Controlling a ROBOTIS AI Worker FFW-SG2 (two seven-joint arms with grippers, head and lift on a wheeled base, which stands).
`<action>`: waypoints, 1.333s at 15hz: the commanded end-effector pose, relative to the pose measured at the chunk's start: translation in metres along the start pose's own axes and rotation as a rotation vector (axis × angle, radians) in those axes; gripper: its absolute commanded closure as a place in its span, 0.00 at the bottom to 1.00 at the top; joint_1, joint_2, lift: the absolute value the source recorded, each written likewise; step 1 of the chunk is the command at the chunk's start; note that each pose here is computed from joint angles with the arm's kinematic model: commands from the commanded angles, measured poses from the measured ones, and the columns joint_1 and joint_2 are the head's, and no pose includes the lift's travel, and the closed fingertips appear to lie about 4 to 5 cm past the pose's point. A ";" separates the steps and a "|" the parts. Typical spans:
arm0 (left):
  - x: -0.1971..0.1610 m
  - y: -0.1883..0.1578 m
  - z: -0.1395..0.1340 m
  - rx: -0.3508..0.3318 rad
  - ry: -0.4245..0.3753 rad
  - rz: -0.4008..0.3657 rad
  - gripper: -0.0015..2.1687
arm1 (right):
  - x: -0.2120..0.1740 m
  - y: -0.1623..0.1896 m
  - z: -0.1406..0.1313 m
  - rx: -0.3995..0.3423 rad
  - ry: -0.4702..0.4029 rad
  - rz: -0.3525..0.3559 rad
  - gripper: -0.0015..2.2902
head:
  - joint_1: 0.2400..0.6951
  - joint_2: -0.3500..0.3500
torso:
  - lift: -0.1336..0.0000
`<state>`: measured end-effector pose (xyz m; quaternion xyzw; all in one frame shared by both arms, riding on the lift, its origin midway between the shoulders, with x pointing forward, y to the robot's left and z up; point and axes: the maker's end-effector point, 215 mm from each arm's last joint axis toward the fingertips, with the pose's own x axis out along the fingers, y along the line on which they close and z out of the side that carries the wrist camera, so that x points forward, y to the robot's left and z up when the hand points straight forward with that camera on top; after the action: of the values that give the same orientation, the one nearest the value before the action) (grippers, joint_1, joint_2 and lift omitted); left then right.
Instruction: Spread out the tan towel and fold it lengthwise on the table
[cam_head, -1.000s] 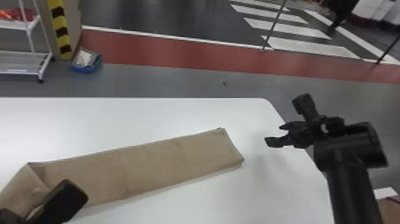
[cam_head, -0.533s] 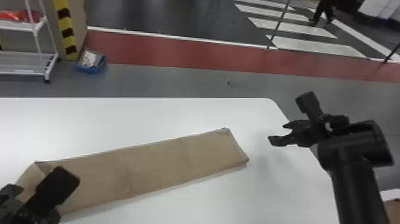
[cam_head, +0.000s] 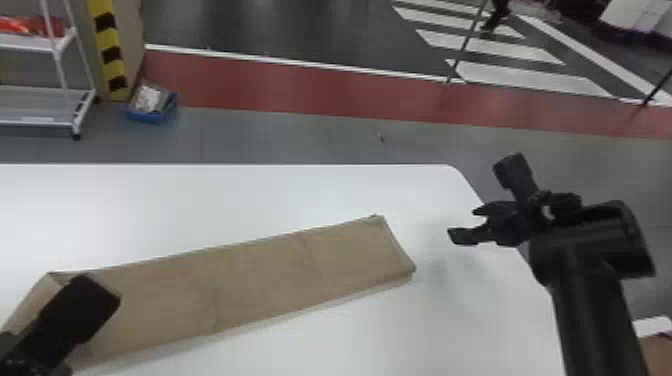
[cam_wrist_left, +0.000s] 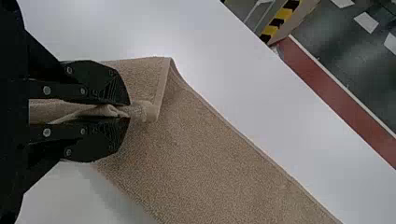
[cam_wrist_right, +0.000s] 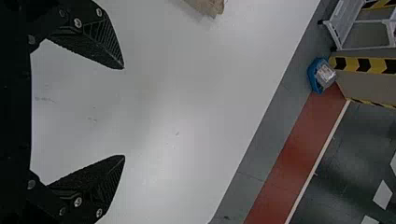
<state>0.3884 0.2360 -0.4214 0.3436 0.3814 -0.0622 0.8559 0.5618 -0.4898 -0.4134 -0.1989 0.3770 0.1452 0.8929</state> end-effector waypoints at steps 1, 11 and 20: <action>-0.009 0.018 0.004 -0.021 -0.017 0.028 0.88 | 0.000 -0.001 -0.001 0.002 0.001 -0.001 0.10 | 1.00 0.08 | 0.07; 0.039 0.126 0.005 -0.013 0.014 0.192 0.62 | -0.009 0.007 -0.006 0.011 -0.007 0.013 0.10 | 1.00 0.23 | 0.07; 0.066 0.161 -0.008 0.080 0.023 0.336 0.01 | -0.018 0.071 0.033 0.001 -0.045 0.117 0.10 | 1.00 0.39 | 0.07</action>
<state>0.4871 0.3675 -0.3825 0.4348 0.3238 0.0676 0.8376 0.5429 -0.4232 -0.3928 -0.1795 0.3646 0.1977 0.8921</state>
